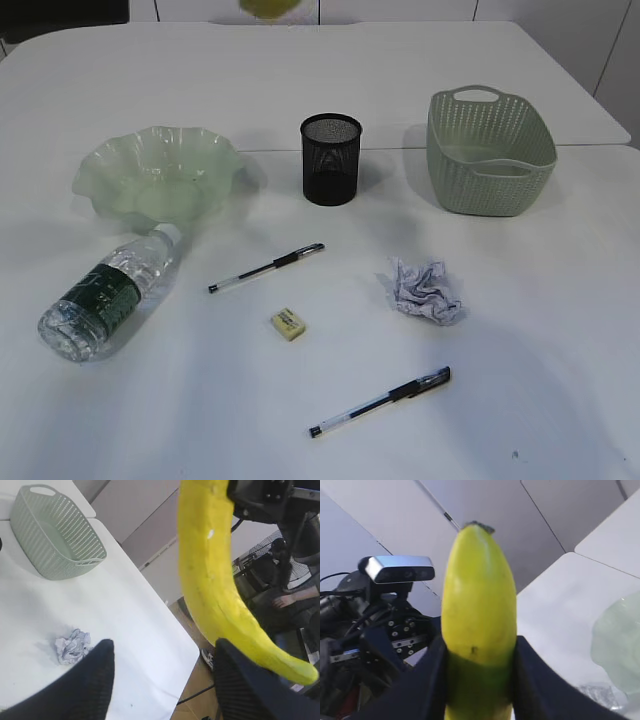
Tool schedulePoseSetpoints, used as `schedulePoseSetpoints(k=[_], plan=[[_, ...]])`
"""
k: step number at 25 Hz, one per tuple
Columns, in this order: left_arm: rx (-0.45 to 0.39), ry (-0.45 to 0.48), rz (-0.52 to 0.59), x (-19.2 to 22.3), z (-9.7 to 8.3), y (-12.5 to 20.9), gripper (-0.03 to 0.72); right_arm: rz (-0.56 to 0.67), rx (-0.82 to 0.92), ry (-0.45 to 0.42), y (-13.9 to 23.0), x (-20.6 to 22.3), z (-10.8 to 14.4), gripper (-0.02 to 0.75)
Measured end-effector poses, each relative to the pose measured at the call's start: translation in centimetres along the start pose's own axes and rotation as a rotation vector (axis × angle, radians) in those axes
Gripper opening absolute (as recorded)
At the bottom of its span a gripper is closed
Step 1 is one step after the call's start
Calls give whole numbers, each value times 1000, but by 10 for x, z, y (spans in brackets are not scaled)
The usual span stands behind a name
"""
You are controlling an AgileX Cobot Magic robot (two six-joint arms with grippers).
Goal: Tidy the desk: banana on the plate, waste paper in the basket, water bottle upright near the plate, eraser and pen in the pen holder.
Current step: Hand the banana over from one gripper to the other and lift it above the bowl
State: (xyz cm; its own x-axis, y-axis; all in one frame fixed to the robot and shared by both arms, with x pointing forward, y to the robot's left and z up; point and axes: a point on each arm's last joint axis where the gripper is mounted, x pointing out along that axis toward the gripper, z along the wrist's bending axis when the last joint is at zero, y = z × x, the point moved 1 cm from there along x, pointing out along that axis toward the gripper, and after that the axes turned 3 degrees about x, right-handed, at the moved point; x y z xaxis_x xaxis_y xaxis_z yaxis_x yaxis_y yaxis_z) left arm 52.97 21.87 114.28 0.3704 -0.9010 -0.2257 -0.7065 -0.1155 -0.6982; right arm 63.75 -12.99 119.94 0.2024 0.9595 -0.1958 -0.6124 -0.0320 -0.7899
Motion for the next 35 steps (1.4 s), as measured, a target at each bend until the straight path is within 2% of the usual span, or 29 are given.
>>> schedulePoseSetpoints(k=[7, 14, 19, 25, 35], plan=[[-4, 30, -37, 0, -3, -4, 444, 31, -18, -75, 3, 25, 26, 244], [-23, 72, -87, 0, -7, -9, 444, 59, -25, -116, 9, 42, 40, 244], [-32, 92, -106, 0, -9, -11, 445, 62, -25, -122, 10, 44, 42, 244], [-26, 154, -63, 17, -24, -4, 445, 59, -23, -127, 10, 44, 42, 244], [-39, 221, -60, 28, -37, -2, 445, 16, 6, -190, 5, 43, 48, 244]])
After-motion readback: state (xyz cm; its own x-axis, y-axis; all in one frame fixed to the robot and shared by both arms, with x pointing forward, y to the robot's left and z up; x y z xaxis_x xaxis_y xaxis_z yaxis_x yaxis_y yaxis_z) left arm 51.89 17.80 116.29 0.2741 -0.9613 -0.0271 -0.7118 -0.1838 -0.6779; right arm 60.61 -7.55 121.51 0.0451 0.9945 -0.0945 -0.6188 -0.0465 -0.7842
